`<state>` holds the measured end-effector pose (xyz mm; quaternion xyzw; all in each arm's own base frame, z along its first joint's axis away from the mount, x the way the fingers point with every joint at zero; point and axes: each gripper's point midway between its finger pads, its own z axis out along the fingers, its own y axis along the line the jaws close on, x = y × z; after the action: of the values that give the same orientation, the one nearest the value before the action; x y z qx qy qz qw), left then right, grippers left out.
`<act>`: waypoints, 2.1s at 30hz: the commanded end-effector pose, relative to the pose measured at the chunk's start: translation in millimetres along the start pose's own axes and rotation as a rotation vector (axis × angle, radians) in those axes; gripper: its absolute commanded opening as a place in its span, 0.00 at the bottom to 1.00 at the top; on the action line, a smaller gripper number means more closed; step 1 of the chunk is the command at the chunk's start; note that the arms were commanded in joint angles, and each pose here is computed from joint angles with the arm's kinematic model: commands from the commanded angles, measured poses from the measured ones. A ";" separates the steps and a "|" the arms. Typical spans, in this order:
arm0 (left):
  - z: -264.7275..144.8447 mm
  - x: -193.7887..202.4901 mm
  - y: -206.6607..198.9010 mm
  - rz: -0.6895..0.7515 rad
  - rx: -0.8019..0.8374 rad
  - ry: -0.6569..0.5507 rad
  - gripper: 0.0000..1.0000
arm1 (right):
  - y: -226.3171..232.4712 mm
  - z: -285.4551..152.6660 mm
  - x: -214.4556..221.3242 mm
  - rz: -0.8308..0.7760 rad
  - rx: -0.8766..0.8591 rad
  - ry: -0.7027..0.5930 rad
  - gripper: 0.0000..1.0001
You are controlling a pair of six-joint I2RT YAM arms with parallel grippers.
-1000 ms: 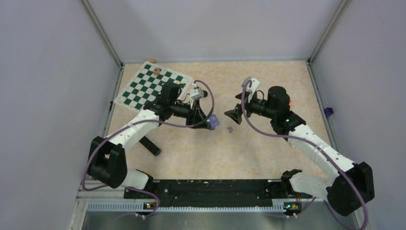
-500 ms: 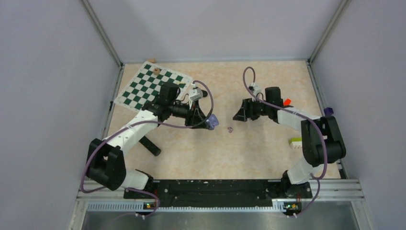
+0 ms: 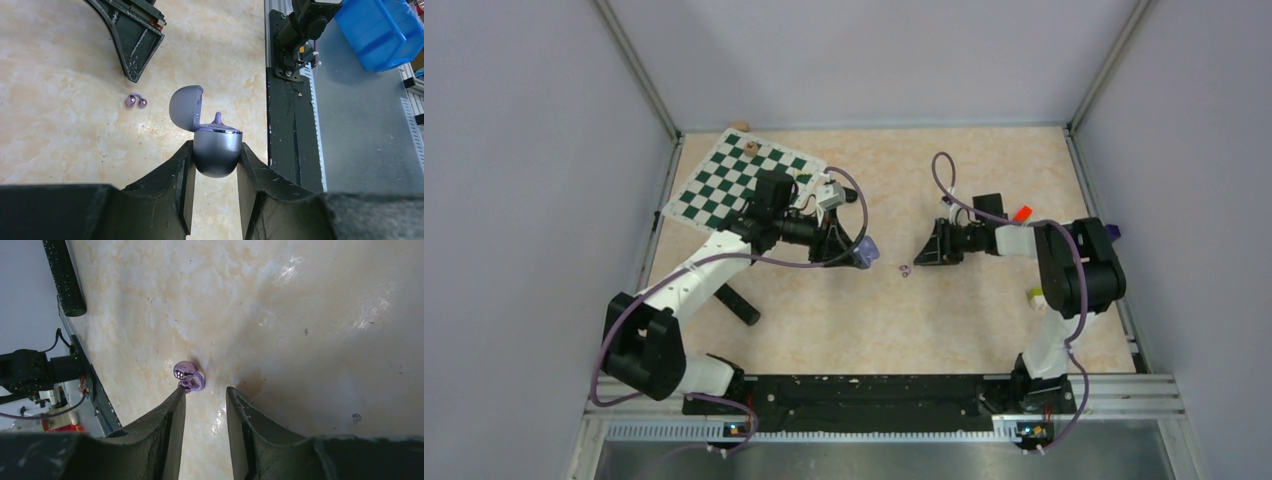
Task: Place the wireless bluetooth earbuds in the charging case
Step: Pick up the left earbud from the center of the board.
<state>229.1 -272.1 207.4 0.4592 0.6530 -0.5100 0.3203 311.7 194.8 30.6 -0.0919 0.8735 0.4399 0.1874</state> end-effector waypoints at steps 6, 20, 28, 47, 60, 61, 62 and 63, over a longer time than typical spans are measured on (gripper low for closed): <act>-7.0 -21.0 -6.1 0.109 0.000 -0.041 0.00 | -10.1 4.2 2.9 0.058 0.023 0.007 0.28; -7.3 -22.0 -5.8 0.112 -0.002 -0.042 0.00 | -17.6 23.5 22.1 0.064 0.086 0.099 0.28; -7.8 -21.9 -5.3 0.119 -0.005 -0.041 0.00 | -31.1 24.6 27.2 0.061 0.157 0.111 0.22; -8.9 -23.3 -5.7 0.126 -0.008 -0.043 0.00 | -18.2 37.8 38.1 0.017 0.112 0.182 0.21; -10.1 -24.9 -7.0 0.133 -0.011 -0.046 0.00 | 25.4 37.5 39.6 -0.023 -0.088 0.196 0.08; -9.9 -24.3 -7.2 0.132 -0.010 -0.046 0.00 | 28.3 36.7 38.0 -0.033 -0.100 0.191 0.07; -9.9 -24.4 -7.4 0.133 -0.010 -0.046 0.00 | 31.9 35.7 35.5 -0.045 -0.113 0.185 0.07; -9.9 -24.3 -7.3 0.133 -0.010 -0.046 0.00 | 36.0 34.4 32.3 -0.058 -0.127 0.177 0.07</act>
<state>229.7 -269.3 212.6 0.4688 0.6446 -0.5018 0.3360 284.1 239.7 19.7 -0.1409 0.8671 0.4652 0.1090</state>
